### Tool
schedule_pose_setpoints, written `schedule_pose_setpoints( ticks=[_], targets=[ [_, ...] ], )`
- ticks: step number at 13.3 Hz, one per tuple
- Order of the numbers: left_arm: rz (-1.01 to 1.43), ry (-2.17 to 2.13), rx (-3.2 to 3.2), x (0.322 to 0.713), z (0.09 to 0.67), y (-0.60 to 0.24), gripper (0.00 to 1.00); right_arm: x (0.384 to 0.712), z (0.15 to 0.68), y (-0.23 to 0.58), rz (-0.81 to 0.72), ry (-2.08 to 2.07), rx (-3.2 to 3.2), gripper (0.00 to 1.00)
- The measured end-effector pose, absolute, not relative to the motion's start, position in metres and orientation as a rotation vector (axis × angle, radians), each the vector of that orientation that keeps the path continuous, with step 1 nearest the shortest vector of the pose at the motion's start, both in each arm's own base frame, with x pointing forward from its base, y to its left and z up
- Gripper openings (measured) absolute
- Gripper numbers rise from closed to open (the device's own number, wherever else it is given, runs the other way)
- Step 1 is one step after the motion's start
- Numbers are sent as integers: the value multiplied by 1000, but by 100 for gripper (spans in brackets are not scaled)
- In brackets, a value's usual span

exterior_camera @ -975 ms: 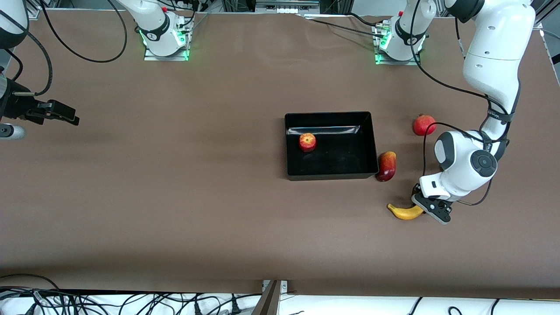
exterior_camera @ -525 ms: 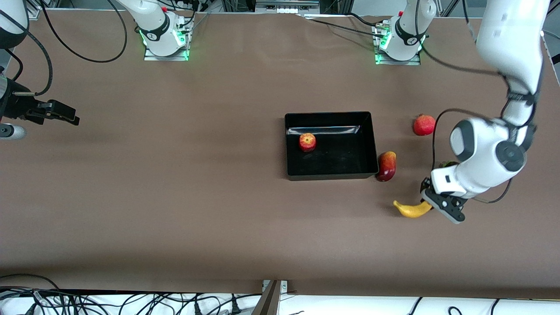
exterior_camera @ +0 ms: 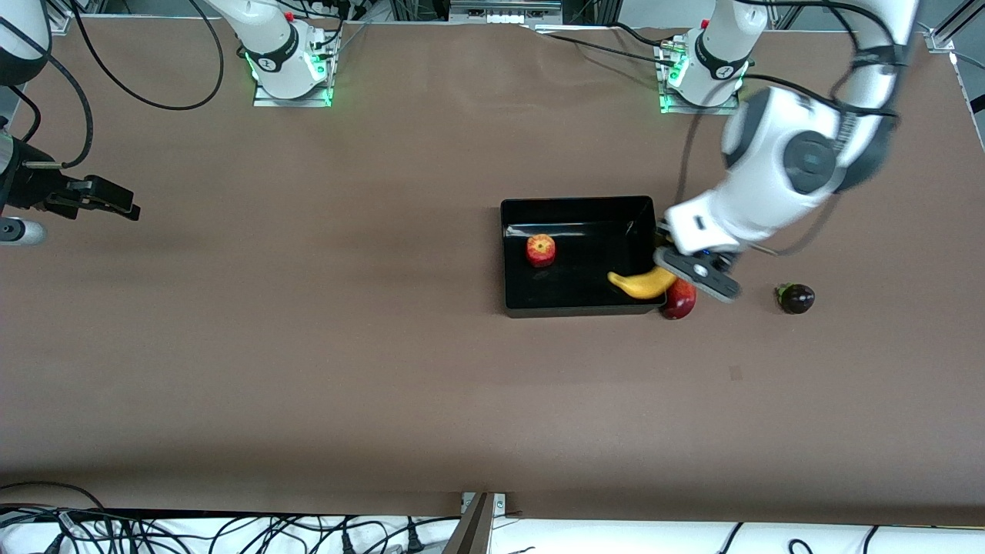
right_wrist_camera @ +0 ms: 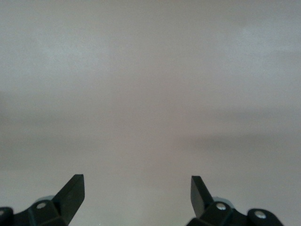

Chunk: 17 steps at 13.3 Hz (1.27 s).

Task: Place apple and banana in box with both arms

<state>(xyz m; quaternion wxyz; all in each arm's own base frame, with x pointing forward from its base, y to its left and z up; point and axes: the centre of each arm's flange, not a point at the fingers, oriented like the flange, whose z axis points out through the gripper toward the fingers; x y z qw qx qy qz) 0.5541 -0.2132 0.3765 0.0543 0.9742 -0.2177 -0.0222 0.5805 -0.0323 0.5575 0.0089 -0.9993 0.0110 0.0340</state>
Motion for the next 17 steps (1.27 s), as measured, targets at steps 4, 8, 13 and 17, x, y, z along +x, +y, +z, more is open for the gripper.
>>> schedule_pose_setpoints(
  ticks=[4,8,13,17],
  targets=[
    [-27,-643,2971,527,312,-230,33,580,557,-32,107,35,-3121,100],
    [-27,-687,2994,525,255,-227,33,580,557,-33,107,38,-3117,100],
    [-33,-727,2989,521,231,-239,40,580,557,-31,106,40,-3102,100],
    [11,-732,2984,526,238,-244,79,580,557,-31,106,40,-3101,100]
  ],
)
